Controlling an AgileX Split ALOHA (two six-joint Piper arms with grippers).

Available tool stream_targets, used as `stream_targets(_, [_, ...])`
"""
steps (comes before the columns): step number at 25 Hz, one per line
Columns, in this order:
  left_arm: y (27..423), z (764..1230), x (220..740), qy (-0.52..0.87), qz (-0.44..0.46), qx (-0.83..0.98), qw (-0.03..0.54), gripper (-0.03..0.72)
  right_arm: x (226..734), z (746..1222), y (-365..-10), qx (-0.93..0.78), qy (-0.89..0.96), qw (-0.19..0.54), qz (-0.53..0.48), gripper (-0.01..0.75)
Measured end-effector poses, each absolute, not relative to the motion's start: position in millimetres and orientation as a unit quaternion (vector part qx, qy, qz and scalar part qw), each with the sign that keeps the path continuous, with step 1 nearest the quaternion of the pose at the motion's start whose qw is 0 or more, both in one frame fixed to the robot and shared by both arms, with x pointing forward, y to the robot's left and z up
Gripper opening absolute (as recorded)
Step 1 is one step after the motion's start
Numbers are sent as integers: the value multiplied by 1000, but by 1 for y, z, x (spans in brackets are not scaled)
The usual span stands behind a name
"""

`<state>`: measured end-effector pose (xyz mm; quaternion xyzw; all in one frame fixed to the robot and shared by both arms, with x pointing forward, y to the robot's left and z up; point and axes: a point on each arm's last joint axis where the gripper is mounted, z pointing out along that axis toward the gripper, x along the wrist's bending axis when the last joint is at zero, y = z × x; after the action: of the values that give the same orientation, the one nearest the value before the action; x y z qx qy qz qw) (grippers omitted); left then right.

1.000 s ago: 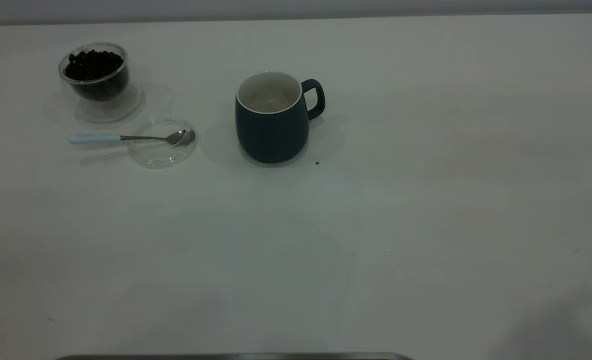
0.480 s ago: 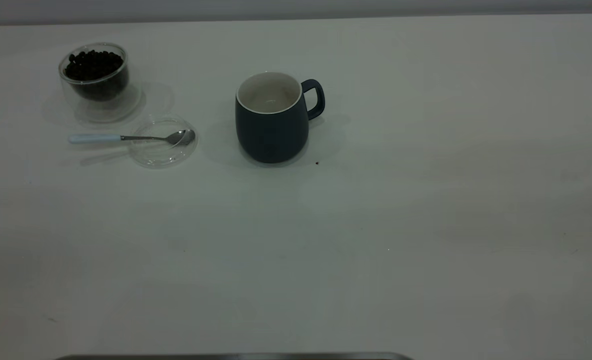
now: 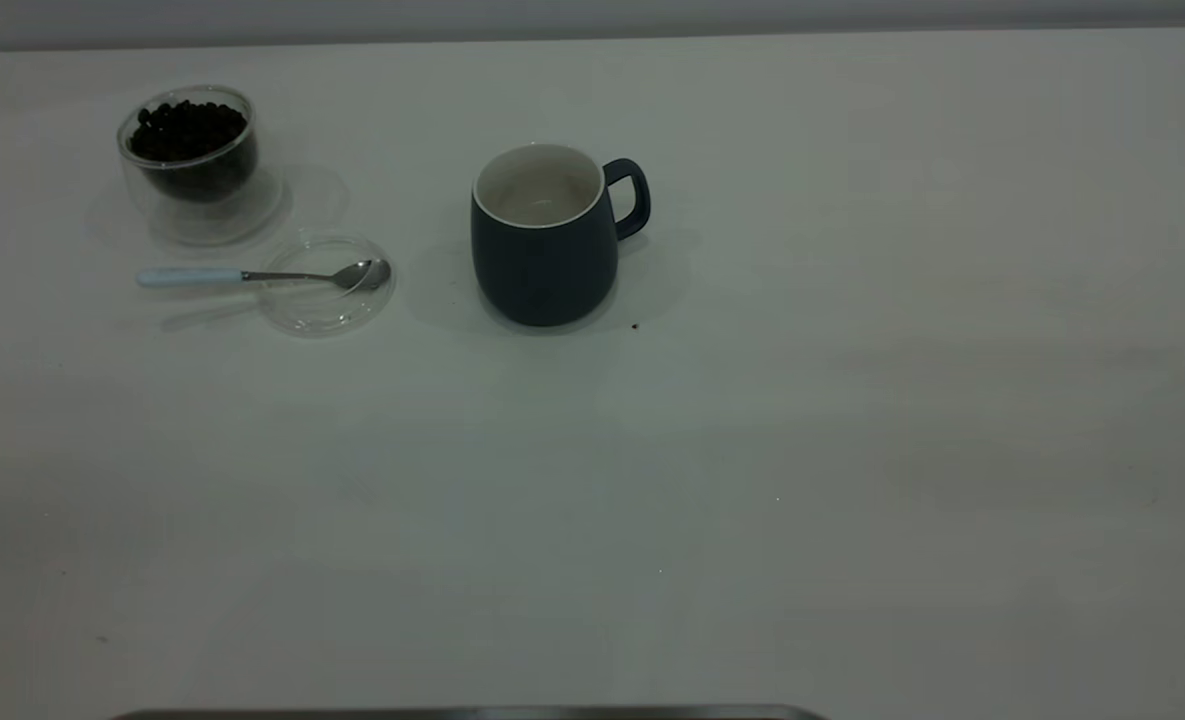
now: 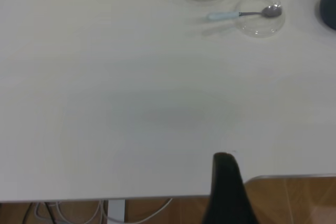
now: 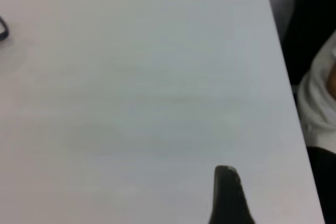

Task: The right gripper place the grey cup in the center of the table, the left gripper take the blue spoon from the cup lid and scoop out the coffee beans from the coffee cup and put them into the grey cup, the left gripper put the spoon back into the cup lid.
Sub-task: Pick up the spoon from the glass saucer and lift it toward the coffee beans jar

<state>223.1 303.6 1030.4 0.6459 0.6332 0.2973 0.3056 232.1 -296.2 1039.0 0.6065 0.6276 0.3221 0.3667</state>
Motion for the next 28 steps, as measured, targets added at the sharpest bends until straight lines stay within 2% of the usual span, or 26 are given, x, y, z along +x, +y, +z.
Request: stream_targets(28, [304, 1030, 223, 633, 297, 646, 305, 586, 232, 1039, -296, 606, 628, 370, 318, 459])
